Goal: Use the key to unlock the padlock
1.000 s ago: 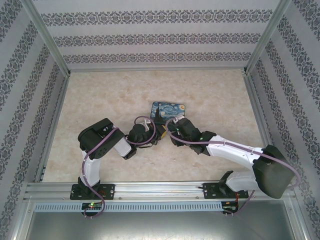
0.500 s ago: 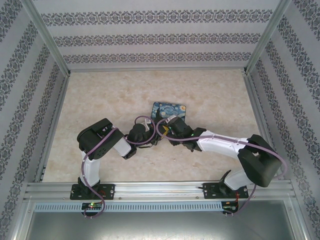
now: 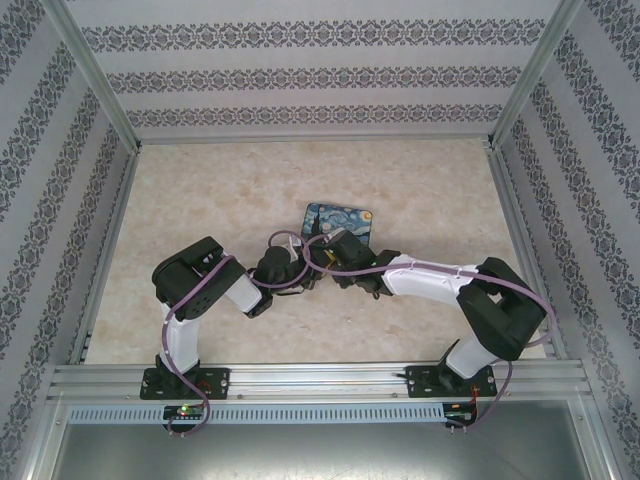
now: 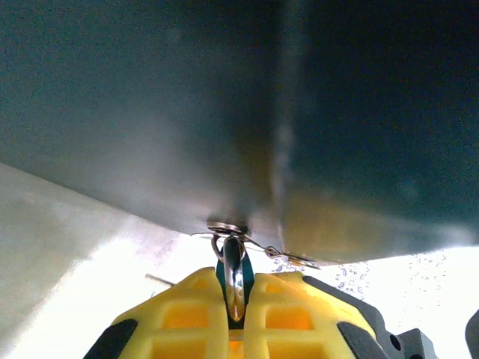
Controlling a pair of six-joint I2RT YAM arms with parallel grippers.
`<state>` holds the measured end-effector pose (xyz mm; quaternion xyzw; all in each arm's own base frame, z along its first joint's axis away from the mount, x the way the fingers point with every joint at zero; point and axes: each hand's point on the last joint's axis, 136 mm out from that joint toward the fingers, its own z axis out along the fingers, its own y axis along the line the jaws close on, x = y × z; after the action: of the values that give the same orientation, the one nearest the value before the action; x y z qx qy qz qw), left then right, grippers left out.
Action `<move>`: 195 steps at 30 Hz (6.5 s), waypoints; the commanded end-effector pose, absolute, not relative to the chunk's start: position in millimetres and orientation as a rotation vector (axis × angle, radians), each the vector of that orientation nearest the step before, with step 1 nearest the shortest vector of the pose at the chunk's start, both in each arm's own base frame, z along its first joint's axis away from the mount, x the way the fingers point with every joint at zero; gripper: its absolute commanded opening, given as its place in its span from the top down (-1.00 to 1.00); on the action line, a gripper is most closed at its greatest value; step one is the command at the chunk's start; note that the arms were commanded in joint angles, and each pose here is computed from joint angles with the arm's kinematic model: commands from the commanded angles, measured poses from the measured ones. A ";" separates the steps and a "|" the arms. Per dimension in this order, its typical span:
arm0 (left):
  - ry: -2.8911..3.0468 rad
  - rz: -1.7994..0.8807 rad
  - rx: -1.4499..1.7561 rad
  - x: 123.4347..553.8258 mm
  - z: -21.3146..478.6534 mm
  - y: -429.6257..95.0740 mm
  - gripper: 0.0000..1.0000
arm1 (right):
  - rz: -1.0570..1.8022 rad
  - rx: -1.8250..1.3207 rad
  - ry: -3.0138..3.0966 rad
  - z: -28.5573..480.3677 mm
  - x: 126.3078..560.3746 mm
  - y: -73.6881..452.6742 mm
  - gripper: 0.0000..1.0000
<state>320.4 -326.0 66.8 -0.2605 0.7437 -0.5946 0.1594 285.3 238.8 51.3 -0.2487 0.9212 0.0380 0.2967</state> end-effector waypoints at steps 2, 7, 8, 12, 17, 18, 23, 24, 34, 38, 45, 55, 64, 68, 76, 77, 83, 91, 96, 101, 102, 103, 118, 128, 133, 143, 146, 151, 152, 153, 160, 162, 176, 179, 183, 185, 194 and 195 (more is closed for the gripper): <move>2.086 -1.761 -0.695 319.0 88.1 -329.4 1.00 | 0.133 -0.615 2.408 68.0 301.1 247.1 0.77; 2.086 -1.759 -0.697 318.3 87.3 -328.5 1.00 | 0.272 -0.571 2.426 72.5 298.2 246.9 0.98; 2.085 -1.756 -0.698 318.6 87.0 -328.1 1.00 | 0.325 -0.564 2.426 74.4 295.3 248.4 0.85; 2.094 -1.739 -0.702 318.4 82.9 -326.8 1.00 | 0.473 -0.516 2.431 85.4 281.5 249.4 -0.04; 2.123 -1.700 -0.689 315.5 74.9 -323.9 1.00 | 0.620 -0.341 2.442 92.2 268.7 237.7 -0.28; 2.132 -1.689 -0.683 314.4 73.0 -323.2 0.96 | 0.656 -0.302 2.442 93.0 266.3 237.3 -0.33; 2.179 -1.621 -0.664 307.4 63.2 -316.3 0.73 | 0.799 -0.133 2.451 88.3 258.9 239.5 -0.53; 2.182 -1.613 -0.656 306.2 63.6 -315.1 0.66 | 0.829 -0.109 2.453 86.4 257.9 241.5 -0.53; 2.198 -1.558 -0.630 294.2 68.9 -301.5 0.12 | 0.966 0.087 2.410 73.8 275.0 251.3 -0.52; 2.202 -1.516 -0.619 288.4 74.0 -292.0 -0.23 | 0.970 0.133 2.398 73.5 286.8 251.8 -0.52; 2.217 -1.382 -0.539 283.3 96.4 -276.3 -0.60 | 0.985 0.191 2.358 85.3 314.6 243.1 -0.52; 2.282 -1.121 -0.424 287.1 125.1 -250.3 -0.88 | 1.013 0.185 2.348 94.3 333.2 235.5 -0.48; 2.399 -0.838 -0.280 317.5 142.1 -222.4 -0.98 | 0.831 0.086 2.394 73.0 307.0 209.3 -0.43; 2.428 -0.757 -0.260 336.7 147.1 -210.4 -0.99 | 0.770 0.052 2.423 65.8 304.6 203.6 -0.33; 2.534 -0.618 -0.149 365.7 140.4 -212.7 -0.99 | 0.840 -0.029 2.451 54.9 305.6 225.7 -0.09; 2.542 -0.606 -0.138 369.3 139.1 -213.7 -0.99 | 0.836 -0.032 2.452 53.5 307.2 227.1 -0.06; 2.573 -0.584 -0.126 379.8 131.2 -218.9 -0.99 | 0.851 -0.062 2.465 47.4 310.5 238.7 0.00; 2.582 -0.597 -0.139 384.4 125.5 -221.5 -0.99 | 0.870 -0.069 2.483 39.7 314.2 249.6 0.05; 2.584 -0.605 -0.146 386.0 123.4 -222.3 -0.99 | 0.883 -0.068 2.490 34.6 313.3 254.0 0.13; 2.587 -0.610 -0.143 387.5 120.8 -222.3 -0.99 | 0.874 -0.065 2.505 29.6 310.5 253.3 0.42; 2.589 -0.607 -0.140 387.5 119.8 -221.8 -0.99 | 0.869 -0.062 2.510 28.5 309.4 252.1 0.51; 2.589 -0.606 -0.136 387.9 119.6 -221.5 -0.99 | 0.862 -0.056 2.512 27.9 308.8 250.1 0.62; 2.587 -0.480 -0.015 387.4 122.7 -224.3 -0.99 | 0.836 0.128 2.521 36.8 301.6 221.2 1.00; 2.592 -0.213 0.136 381.9 108.7 -234.3 -0.99 | 0.901 0.258 2.507 43.0 299.4 219.8 1.00; 2.613 -0.113 0.165 378.5 94.2 -232.7 -0.99 | 0.924 0.327 2.504 39.8 297.3 217.6 1.00; 2.647 -0.078 0.166 369.4 75.1 -230.6 -0.99 | 0.973 0.499 2.466 33.6 297.1 212.4 1.00; 2.655 -0.075 0.167 366.0 70.0 -230.5 -0.99 | 0.995 0.582 2.436 30.9 298.8 209.6 1.00; 2.674 -0.099 0.202 359.9 63.8 -236.4 -0.99 | 1.052 0.682 2.392 30.0 304.1 211.7 1.00; 2.676 -0.097 0.201 359.5 63.1 -236.4 -0.99 | 1.062 0.688 2.385 30.6 305.6 212.8 1.00; 2.679 -0.097 0.204 358.4 61.6 -236.5 -0.99 | 1.072 0.699 2.379 30.9 306.6 213.6 1.00; 2.688 -0.092 0.198 355.7 56.4 -235.2 -0.99 | 1.094 0.732 2.354 33.1 311.9 215.1 1.00; 2.691 -0.091 0.198 355.0 55.1 -235.0 -0.99 | 1.095 0.740 2.346 33.9 313.8 214.0 1.00; 2.739 -0.088 0.223 349.0 40.7 -235.7 -0.99 | 1.125 0.776 2.303 49.7 353.2 197.0 1.00; 2.744 -0.088 0.225 348.2 39.0 -236.2 -0.99 | 1.136 0.758 2.315 53.7 364.4 192.6 1.00; 2.746 -0.089 0.224 348.0 39.0 -236.1 -0.99 | 1.145 0.774 2.322 53.7 370.9 180.5 1.00; 2.745 -0.095 0.225 348.2 39.8 -237.1 -0.99 | 1.150 0.787 2.318 53.7 367.6 174.5 1.00; 2.709 -0.217 0.229 354.5 66.2 -252.8 -0.99 | 1.191 0.740 2.343 59.8 321.5 170.8 1.00; 2.705 -0.231 0.226 355.4 70.9 -253.8 -0.99 | 1.195 0.732 2.351 59.7 315.3 171.1 1.00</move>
<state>380.6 -256.8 87.2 0.0602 0.9571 -0.0944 0.2673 332.6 165.8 56.2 0.2879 0.8354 0.4187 0.2096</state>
